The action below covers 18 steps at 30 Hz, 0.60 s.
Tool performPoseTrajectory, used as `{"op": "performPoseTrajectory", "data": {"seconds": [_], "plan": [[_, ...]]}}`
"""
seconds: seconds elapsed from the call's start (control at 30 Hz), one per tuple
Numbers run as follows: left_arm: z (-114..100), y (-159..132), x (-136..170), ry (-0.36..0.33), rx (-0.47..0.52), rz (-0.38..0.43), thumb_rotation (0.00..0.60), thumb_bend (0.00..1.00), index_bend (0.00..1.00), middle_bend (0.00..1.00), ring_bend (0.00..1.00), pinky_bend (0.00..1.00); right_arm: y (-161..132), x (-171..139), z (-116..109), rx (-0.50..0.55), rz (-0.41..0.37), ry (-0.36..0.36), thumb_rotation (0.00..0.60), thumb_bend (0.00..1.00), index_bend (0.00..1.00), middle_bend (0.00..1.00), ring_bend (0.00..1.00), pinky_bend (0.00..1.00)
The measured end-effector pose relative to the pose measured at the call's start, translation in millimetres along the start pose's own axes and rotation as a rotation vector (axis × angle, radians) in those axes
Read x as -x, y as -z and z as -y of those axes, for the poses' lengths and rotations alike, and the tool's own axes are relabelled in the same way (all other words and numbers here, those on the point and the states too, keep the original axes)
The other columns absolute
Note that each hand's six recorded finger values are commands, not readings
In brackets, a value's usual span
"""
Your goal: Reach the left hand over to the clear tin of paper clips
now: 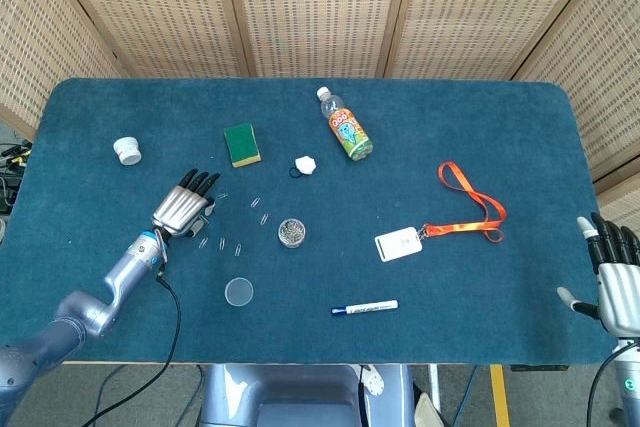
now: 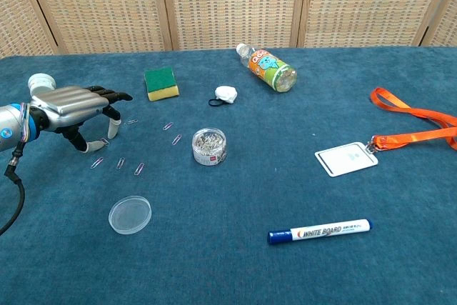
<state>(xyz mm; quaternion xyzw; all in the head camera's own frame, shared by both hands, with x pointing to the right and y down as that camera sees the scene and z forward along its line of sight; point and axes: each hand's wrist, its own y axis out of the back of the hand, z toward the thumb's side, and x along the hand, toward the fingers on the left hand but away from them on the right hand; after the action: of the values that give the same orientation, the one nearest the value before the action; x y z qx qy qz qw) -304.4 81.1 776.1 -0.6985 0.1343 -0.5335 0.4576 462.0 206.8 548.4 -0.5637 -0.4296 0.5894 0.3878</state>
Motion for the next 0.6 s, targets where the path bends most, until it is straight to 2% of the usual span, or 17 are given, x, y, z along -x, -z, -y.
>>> {"op": "performPoseTrajectory", "data": {"seconds": [0.27, 0.4, 0.6], "plan": [[5.1, -3.1, -1.2, 0.008, 0.004, 0.005, 0.6, 0.38, 0.52, 0.0, 0.0, 0.0, 0.3, -0.3, -0.8, 0.002, -0.001, 0.006, 0.6, 0.0, 0.01, 0.0, 0.0, 0.0], [6.6, -3.2, -0.8, 0.012, 0.008, 0.006, 0.6, 0.4, 0.61, 0.0, 0.0, 0.0, 0.0, -0.5, -1.1, 0.002, -0.004, 0.009, 0.6, 0.0, 0.01, 0.0, 0.0, 0.0], [6.4, -2.6, 0.4, 0.006, 0.01, 0.011, 0.6, 0.43, 0.68, 0.0, 0.0, 0.0, -0.3, -0.5, -1.0, 0.004, -0.007, 0.009, 0.6, 0.0, 0.01, 0.0, 0.0, 0.0]]}}
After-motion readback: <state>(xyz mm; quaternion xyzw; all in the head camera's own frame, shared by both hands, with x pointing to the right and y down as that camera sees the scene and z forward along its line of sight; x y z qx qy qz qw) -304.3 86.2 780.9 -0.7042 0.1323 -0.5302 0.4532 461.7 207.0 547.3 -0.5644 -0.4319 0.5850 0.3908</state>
